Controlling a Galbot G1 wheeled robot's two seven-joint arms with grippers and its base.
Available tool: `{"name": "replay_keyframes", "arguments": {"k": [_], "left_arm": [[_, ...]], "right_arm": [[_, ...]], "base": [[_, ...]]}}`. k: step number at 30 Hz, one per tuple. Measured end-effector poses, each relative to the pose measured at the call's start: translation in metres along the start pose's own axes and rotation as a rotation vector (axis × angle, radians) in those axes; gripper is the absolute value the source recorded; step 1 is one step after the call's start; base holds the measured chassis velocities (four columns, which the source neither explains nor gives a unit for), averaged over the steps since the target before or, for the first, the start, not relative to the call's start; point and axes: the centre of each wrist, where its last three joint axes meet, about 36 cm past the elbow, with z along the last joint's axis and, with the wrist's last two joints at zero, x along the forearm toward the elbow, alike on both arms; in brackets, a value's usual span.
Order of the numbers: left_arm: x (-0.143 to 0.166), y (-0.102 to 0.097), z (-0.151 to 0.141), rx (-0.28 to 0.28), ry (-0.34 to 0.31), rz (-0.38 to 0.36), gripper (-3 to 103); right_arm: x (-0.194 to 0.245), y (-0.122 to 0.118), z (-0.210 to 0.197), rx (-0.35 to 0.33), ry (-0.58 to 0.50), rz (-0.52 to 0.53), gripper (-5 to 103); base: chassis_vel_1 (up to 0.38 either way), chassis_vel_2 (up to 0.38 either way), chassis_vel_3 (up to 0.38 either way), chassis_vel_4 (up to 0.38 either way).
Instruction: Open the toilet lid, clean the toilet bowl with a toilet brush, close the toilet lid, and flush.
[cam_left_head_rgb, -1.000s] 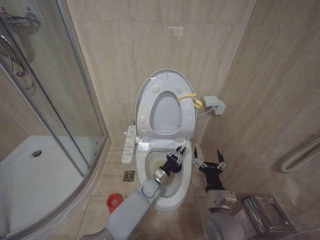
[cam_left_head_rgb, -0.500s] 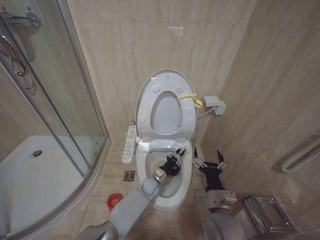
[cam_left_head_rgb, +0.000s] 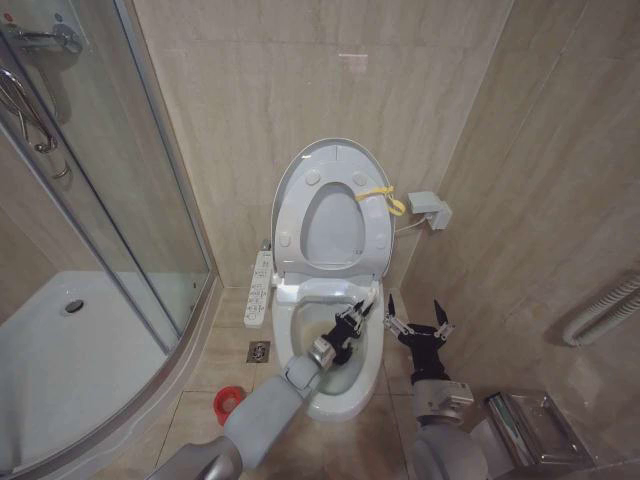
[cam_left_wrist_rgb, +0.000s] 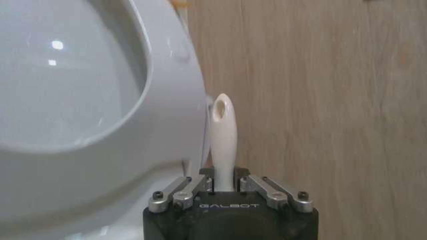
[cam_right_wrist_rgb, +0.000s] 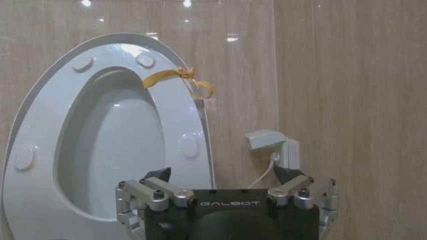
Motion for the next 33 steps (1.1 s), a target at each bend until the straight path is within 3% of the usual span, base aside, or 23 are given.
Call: {"name": "replay_keyframes", "arguments": {"k": [4,8,11,21,33], "left_arm": [[-0.008,-0.009,-0.007,0.017,-0.036,-0.001,19],[0.011,-0.014,0.0,0.014,-0.026,0.005,19],[0.047,-0.007,0.008,-0.008,-0.018,-0.01,18],[0.094,0.013,-0.003,-0.051,-0.033,-0.045,18],[0.178,0.013,-0.009,-0.017,0.068,-0.006,18]], "right_arm": [[0.0,0.0,0.0,0.0,0.0,0.0,100],[0.0,0.0,0.0,0.0,0.0,0.0,100],[0.0,0.0,0.0,0.0,0.0,0.0,100],[0.0,0.0,0.0,0.0,0.0,0.0,100],[0.0,0.0,0.0,0.0,0.0,0.0,100]], "base": [[0.0,0.0,0.0,0.0],[0.0,0.0,0.0,0.0],[0.0,0.0,0.0,0.0],[0.0,0.0,0.0,0.0],[0.0,0.0,0.0,0.0]]}}
